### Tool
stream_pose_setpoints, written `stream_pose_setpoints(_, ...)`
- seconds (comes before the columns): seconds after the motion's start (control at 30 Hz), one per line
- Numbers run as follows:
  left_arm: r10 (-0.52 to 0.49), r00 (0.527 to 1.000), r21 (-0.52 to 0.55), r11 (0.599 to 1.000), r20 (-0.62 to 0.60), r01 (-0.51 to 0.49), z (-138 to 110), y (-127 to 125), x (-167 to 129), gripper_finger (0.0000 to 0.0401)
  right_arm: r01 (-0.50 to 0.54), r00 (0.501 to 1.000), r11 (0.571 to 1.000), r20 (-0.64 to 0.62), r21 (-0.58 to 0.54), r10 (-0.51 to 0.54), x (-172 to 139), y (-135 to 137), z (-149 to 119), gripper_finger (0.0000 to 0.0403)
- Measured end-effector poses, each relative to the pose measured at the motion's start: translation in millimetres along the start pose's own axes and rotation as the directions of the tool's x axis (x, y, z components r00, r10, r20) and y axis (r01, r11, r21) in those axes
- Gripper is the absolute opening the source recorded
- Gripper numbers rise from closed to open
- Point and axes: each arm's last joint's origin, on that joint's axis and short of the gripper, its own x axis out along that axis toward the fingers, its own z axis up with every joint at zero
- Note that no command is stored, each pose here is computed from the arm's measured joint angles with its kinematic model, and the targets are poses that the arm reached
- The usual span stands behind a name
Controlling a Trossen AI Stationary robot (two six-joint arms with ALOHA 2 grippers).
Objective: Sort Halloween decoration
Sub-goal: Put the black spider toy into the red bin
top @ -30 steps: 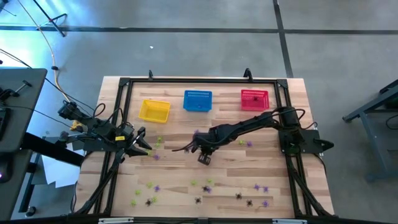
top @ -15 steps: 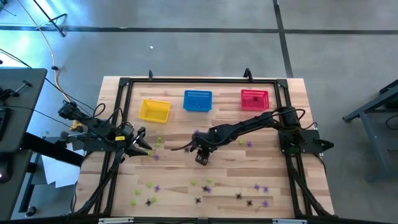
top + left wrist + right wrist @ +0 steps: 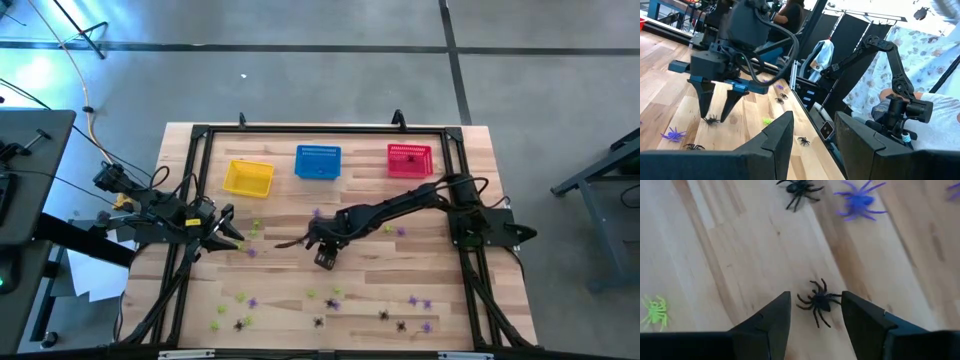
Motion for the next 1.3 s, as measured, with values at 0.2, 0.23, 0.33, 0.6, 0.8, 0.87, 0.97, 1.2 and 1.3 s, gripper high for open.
stream_pose_setpoints(0.2,0.000,1.000,0.000,1.000,0.001,0.000,0.1,0.0,0.0,0.0133,0.047,0.999,0.999,-0.018,-0.012,-0.048,16.4,-0.9,-4.8,0.0171)
stream_pose_setpoints(0.23,0.000,1.000,0.000,1.000,0.000,0.000,0.1,0.0,0.0,0.0133,0.059,0.998,0.998,-0.019,-0.017,-0.060,18.6,-1.3,-5.6,0.0171)
stream_pose_setpoints(0.33,0.000,1.000,0.000,1.000,0.001,0.000,0.1,0.0,0.0,0.0133,0.066,0.998,0.998,-0.021,-0.016,-0.067,20.6,-2.1,-6.0,0.0160)
stream_pose_setpoints(0.6,0.000,1.000,0.000,1.000,0.000,0.000,0.0,0.0,0.0,0.0133,0.082,0.996,0.997,-0.039,-0.004,-0.082,20.2,-9.0,-4.9,0.0048)
stream_pose_setpoints(0.8,0.000,1.000,0.000,1.000,0.000,0.000,0.0,0.0,0.0,0.0133,0.082,0.994,0.997,-0.072,0.001,-0.082,17.4,-15.1,-4.1,0.0014)
stream_pose_setpoints(0.87,0.000,1.000,0.000,1.000,0.000,0.000,0.1,0.0,0.0,0.0133,0.080,0.994,0.997,-0.073,-0.008,-0.080,14.1,-16.4,-2.9,0.0007)
stream_pose_setpoints(0.97,0.000,1.000,0.000,1.000,0.000,0.000,0.1,0.0,0.0,0.0133,0.064,0.995,0.998,-0.074,-0.018,-0.066,6.4,-18.1,-0.5,0.0006)
stream_pose_setpoints(1.2,0.000,1.000,0.000,1.000,0.000,0.000,0.0,0.0,0.0,0.0133,0.133,0.981,0.989,-0.134,-0.068,-0.141,-28.2,-32.0,-2.1,0.0003)
stream_pose_setpoints(1.3,0.000,1.000,0.000,1.000,0.000,0.000,0.1,0.0,0.0,0.0133,0.247,0.946,0.965,-0.193,-0.089,-0.260,-47.6,-46.0,-6.5,0.0003)
